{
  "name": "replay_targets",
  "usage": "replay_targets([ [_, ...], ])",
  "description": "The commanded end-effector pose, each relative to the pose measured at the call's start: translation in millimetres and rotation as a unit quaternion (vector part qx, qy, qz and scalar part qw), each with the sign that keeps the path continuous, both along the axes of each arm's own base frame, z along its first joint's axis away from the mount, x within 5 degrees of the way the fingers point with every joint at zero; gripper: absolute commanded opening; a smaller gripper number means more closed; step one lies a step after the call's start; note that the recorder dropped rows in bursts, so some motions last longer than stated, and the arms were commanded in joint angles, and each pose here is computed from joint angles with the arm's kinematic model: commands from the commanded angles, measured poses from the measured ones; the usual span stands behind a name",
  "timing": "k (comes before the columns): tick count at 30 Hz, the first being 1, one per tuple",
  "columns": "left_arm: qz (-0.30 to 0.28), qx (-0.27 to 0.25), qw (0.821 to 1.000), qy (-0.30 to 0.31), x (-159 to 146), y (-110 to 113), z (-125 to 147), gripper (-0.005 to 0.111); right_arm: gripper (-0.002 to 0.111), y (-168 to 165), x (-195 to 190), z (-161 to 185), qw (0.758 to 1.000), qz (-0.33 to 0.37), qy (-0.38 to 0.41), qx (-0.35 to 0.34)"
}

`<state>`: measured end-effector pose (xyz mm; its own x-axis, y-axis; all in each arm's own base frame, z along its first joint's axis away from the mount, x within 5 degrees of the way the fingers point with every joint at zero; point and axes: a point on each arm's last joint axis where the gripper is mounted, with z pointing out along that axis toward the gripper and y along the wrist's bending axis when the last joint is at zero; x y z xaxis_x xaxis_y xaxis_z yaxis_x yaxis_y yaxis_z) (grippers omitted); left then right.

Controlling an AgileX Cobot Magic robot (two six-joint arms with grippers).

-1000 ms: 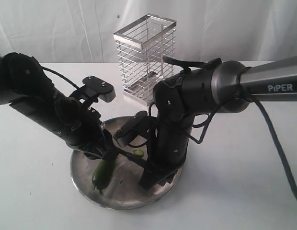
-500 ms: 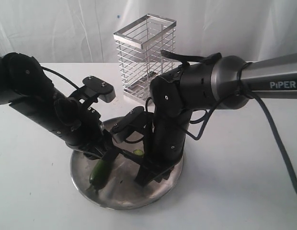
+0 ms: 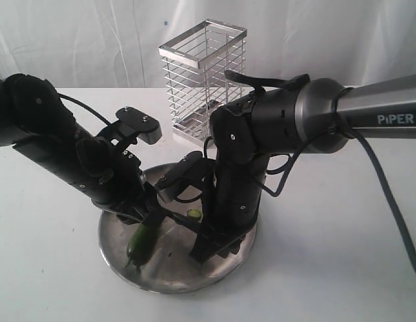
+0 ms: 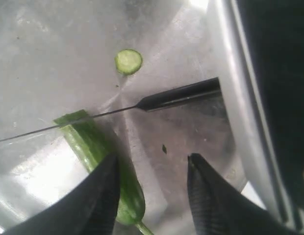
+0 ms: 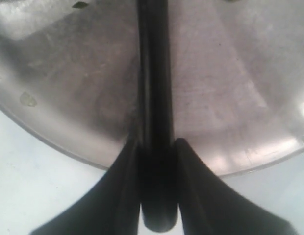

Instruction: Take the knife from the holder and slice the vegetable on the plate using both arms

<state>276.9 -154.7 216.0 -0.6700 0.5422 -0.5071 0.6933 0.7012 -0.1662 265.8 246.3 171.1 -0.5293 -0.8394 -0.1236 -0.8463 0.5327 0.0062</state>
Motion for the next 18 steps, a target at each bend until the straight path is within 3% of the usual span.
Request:
replay_targets([
  [1, 0.000, -0.005, 1.000, 0.007, -2.8, -0.4, 1.6, 0.048, 0.000, 0.9, -0.4, 3.4, 1.000, 0.007, -0.001, -0.001],
  [18, 0.000, -0.005, 1.000, 0.008, -3.0, -0.4, 1.6, 0.048, 0.000, -4.5, 8.0, -3.4, 0.997, 0.043, -0.026, -0.055],
])
